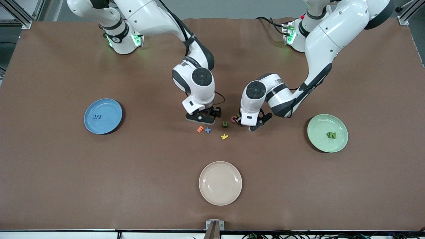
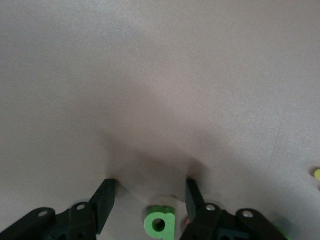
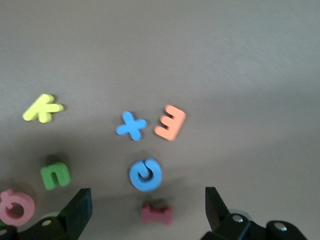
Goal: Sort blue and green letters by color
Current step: 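Grasp the blue o with the right gripper while the left grasps green q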
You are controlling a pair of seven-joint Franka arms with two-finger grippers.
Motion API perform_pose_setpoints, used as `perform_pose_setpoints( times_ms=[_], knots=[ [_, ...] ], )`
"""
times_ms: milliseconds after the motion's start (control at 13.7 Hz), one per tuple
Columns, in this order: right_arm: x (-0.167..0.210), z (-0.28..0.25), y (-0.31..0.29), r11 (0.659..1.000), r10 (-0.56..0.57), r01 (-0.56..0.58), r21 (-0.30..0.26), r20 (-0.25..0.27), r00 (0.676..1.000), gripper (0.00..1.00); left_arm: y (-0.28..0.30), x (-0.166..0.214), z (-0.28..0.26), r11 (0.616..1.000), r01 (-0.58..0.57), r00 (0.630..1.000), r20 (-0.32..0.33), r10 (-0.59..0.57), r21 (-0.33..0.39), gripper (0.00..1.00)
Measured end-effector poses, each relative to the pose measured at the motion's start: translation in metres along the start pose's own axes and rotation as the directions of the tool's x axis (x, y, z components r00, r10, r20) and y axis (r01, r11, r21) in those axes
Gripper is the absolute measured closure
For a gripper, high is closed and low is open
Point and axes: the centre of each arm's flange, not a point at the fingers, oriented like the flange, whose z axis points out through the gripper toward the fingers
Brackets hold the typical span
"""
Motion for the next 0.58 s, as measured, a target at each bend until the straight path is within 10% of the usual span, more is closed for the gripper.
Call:
perform_pose_setpoints(
  times_ms=[584],
  knots=[
    [-0.004, 0.023, 0.0, 0.999, -0.031, 0.031, -0.014, 0.002, 1.0, 0.1, 0.002, -0.004, -0.001, 1.0, 0.026, 1.0, -0.001, -0.026, -0.003, 0.35]
  ],
)
